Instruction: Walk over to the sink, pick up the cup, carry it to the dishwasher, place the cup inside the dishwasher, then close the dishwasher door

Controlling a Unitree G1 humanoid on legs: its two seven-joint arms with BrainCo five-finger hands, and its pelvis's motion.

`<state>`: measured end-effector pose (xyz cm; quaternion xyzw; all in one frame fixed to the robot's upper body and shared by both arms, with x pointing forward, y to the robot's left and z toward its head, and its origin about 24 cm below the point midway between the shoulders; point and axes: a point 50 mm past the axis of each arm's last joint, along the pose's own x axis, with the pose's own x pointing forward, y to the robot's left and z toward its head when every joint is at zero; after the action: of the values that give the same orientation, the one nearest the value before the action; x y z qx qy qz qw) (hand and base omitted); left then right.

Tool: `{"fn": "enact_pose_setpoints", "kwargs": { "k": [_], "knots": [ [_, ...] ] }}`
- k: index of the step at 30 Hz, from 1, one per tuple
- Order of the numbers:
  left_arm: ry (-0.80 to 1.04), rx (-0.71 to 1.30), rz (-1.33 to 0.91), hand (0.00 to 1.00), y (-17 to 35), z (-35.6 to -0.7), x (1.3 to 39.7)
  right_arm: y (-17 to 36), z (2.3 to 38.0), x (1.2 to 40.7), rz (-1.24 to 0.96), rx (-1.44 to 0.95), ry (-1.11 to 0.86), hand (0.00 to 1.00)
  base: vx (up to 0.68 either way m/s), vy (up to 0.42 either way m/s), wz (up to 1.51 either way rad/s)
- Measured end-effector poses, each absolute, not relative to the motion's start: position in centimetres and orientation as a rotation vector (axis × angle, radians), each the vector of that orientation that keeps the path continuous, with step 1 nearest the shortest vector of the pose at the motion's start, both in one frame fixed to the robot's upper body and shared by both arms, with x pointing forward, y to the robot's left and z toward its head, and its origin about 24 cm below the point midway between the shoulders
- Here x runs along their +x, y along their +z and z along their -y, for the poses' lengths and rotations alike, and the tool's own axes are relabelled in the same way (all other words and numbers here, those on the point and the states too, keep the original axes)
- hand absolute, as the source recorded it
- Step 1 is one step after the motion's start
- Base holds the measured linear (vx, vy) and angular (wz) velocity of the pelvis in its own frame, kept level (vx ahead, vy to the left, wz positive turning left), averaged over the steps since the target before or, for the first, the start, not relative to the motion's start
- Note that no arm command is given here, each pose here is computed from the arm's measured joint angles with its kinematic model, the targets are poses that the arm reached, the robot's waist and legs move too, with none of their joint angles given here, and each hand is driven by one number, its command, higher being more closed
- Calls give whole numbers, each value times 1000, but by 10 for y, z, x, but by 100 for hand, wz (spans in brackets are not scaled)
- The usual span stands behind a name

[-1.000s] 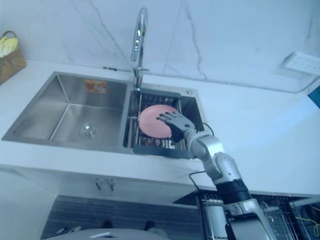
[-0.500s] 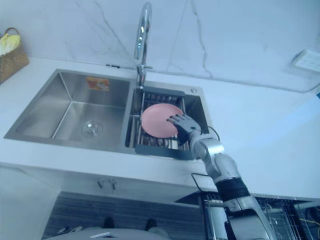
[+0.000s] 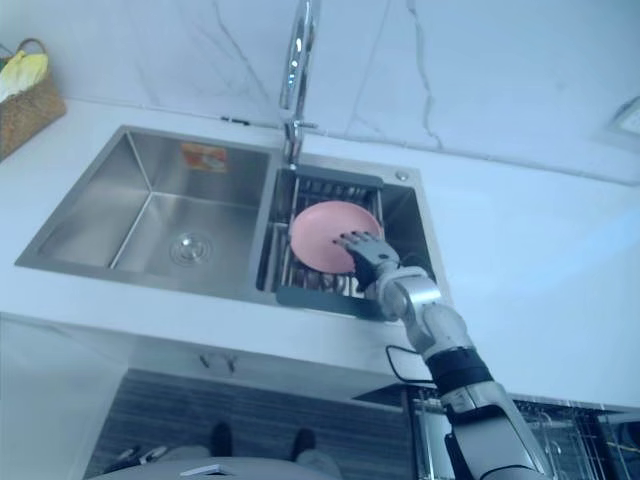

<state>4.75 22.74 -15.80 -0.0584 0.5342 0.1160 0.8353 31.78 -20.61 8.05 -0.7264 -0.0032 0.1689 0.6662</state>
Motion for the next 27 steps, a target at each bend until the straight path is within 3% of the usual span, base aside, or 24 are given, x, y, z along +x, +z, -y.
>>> {"fn": "enact_pose_setpoints", "kwargs": {
  "k": [12, 13, 27],
  "knots": [
    [264, -152, -1095, 0, -156, -229, 59, 92, 201, 333, 99, -1656, 303, 0, 1, -3, 2],
    [264, -152, -1091, 0, -156, -230, 59, 93, 201, 333, 102, -1656, 302, 100, 0, 0, 0],
    [285, -144, -1019, 0, -151, -233, 80, 103, 195, 338, 290, -1641, 150, 100, -3, 0, 1]
  ]
}}
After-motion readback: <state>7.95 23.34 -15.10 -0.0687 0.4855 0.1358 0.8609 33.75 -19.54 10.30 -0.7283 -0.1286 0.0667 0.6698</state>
